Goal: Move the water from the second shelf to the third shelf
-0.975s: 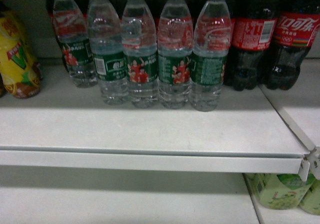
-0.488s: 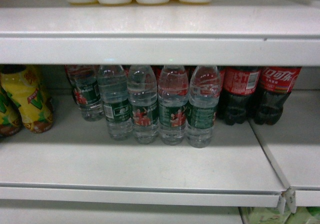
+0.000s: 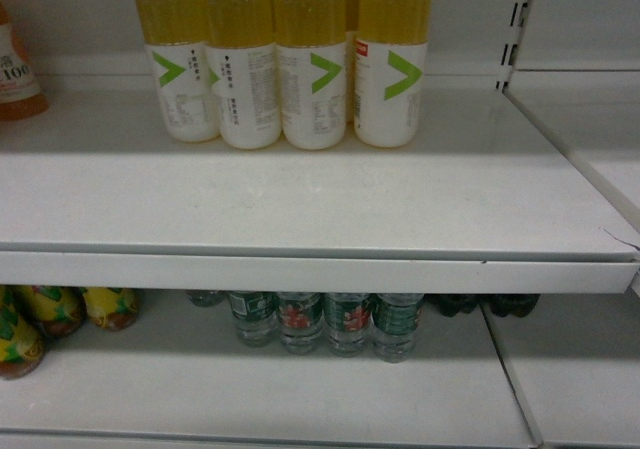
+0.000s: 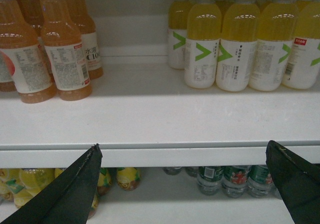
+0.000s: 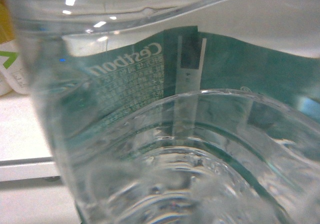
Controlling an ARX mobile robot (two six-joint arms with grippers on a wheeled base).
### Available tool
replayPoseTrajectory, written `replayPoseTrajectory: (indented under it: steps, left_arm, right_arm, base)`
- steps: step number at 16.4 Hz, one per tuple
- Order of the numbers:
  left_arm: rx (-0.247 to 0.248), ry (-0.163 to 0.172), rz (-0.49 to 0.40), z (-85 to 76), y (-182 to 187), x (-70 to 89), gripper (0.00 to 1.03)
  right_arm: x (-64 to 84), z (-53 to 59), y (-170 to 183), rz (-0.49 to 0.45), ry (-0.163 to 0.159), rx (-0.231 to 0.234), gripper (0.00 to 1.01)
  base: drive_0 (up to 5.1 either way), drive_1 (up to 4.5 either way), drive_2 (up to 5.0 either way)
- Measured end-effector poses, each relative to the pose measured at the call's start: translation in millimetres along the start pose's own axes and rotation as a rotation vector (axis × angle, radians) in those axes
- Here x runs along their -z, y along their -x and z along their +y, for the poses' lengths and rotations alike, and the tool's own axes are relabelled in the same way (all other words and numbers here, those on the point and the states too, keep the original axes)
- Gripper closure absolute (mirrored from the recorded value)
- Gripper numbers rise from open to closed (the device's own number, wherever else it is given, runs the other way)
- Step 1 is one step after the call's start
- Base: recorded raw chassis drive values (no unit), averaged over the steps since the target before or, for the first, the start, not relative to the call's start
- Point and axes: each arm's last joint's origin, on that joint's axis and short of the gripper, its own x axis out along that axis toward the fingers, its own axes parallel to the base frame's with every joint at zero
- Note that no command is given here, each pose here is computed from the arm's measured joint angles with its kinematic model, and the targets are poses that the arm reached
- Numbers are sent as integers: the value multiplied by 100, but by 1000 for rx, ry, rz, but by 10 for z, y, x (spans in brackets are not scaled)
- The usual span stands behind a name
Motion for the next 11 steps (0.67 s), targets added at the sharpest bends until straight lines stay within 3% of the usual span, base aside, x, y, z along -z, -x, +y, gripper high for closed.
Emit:
replayPoseTrajectory:
  steps: [1,11]
  left_arm:
    - [0,0,2,0,0,2,5]
    - [1,0,3,0,0,3,5]
  right_arm:
    - [3,-1,1,3,1,1,61]
    - [7,-3,3,5,1,5,61]
  base:
    - [0,0,0]
    - [-477,257,257]
